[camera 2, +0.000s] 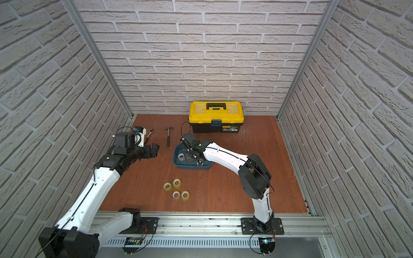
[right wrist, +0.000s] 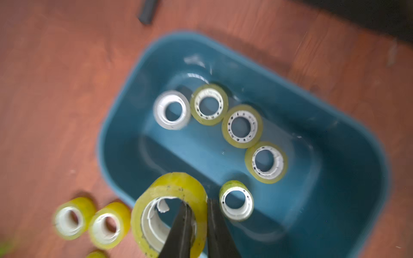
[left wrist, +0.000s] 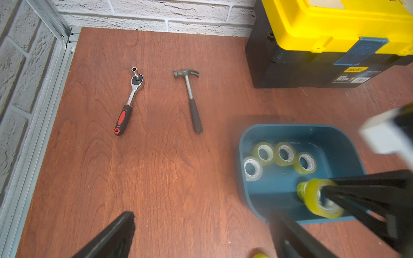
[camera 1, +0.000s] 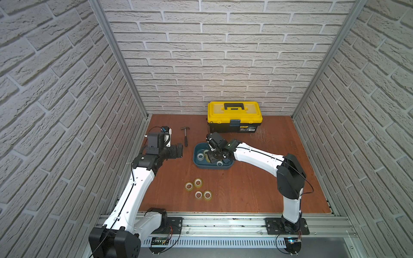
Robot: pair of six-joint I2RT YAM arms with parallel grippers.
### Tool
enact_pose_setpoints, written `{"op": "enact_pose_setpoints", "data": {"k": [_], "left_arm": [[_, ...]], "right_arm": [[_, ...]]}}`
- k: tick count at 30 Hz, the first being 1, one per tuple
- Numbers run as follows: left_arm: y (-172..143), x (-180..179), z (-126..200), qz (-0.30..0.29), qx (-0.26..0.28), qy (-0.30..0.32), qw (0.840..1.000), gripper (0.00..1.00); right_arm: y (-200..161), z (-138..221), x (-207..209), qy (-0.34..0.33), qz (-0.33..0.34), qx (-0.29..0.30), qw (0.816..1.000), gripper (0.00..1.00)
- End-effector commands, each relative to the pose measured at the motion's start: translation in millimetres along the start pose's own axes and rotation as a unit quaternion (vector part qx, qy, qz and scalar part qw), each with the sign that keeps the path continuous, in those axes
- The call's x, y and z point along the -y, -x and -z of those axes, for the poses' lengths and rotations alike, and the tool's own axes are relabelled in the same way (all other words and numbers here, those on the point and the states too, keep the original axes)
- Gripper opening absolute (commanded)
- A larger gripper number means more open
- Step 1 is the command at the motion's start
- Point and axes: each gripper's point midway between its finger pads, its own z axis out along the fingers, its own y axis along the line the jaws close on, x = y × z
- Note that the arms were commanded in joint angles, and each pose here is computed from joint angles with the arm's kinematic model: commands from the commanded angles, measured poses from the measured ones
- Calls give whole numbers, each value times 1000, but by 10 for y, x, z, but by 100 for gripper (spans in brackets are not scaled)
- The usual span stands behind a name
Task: Put the transparent tape into the storage box
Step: Place the tape in the storage box.
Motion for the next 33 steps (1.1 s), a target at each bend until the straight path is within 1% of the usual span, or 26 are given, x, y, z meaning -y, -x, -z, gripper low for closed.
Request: {"op": "enact_pose_setpoints", "data": {"k": [1, 11, 19, 21, 24, 27, 33], "left_arm": [[39, 19, -8, -10, 13, -2, 1000, 98], [39, 31, -12, -9, 11, -5, 1000, 98], [36, 37, -12, -10, 10, -7, 1000, 98], [36, 46, -11, -10, 10, -8, 1000, 98], [29, 41, -10, -11, 9, -6, 1000, 98], [40, 47, 2, -12, 11, -7, 1000, 98], [48, 56, -6, -13, 12, -9, 1000, 98]], "right_arm": [[6, -133, -81, 14, 7, -10, 1000, 3], [-131, -487, -208, 39, -10, -41, 998, 3], [-78, -663, -268, 41, -14, -48, 998, 6], [-56, -701, -298, 45, -13, -48, 998, 8], [-13, -756, -344, 52, -12, -51, 997, 15], [31, -795, -363, 53, -14, -52, 997, 25], [156, -684, -396, 63, -20, -32, 997, 40]]}}
